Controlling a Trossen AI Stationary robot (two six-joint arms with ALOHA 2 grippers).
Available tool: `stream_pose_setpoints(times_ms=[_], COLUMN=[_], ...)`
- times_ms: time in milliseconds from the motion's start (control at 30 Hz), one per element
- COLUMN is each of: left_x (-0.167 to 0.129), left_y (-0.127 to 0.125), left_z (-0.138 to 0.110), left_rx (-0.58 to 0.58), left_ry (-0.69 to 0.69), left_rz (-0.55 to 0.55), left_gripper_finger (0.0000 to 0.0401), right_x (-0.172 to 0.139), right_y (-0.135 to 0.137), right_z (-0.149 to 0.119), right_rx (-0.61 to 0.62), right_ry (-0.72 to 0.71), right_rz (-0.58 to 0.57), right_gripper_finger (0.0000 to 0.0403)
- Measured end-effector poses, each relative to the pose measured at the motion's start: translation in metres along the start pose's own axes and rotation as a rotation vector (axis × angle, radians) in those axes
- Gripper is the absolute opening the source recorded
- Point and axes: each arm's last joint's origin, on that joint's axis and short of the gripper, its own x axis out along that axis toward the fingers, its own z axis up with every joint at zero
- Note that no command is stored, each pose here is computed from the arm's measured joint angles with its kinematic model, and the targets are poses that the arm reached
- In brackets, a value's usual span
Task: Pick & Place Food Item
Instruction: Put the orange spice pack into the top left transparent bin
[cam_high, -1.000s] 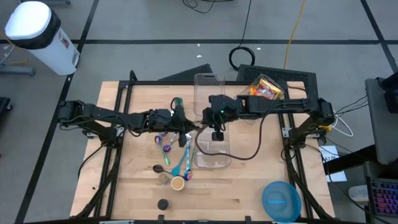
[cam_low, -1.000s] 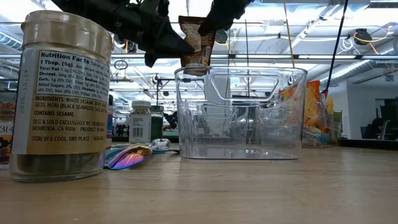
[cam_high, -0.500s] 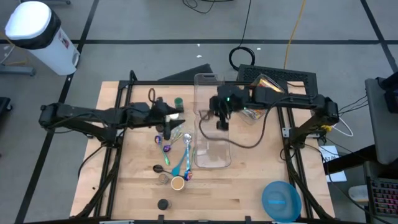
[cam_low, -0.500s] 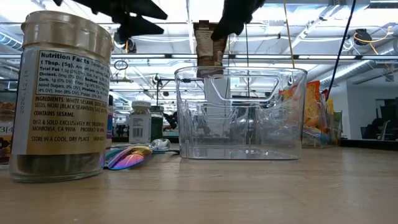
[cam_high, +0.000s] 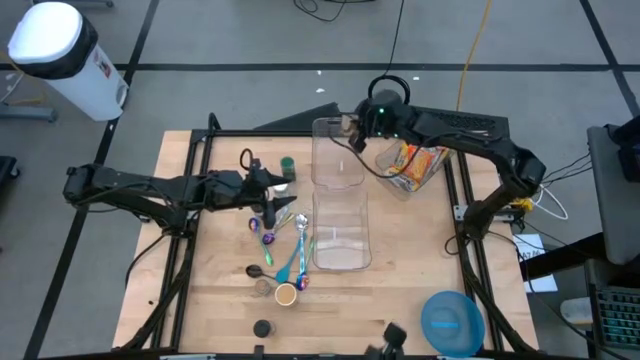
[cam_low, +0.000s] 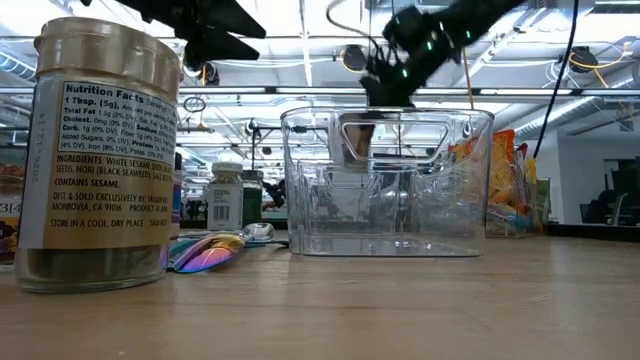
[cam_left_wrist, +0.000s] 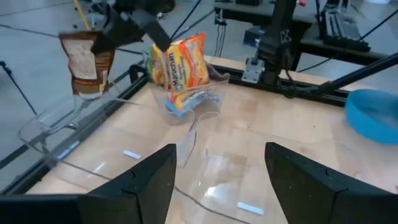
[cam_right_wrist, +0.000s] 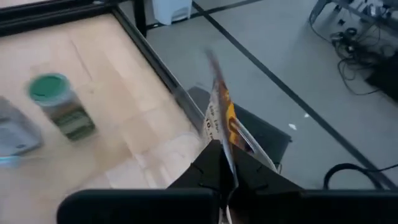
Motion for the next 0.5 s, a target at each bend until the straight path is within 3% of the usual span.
stream_pose_setpoints(times_ms=[133, 500], left_x=[0.0, 0.0], left_y=[0.001, 0.004], left_z=[0.0, 0.001], left_rx=[0.007, 0.026], left_ry=[-0.003, -0.019], left_rz=[0.029, 0.125], left_gripper_finger=[0.0253, 0.0253], right_x=[0.009, 0.046], right_y=[-0.016, -0.017], right_z=[-0.02, -0.052], right_rx=[0.015, -0.046], right_ry=[-0.031, 0.085], right_rz=[0.007, 0.01], right_gripper_finger=[0.0, 0.0])
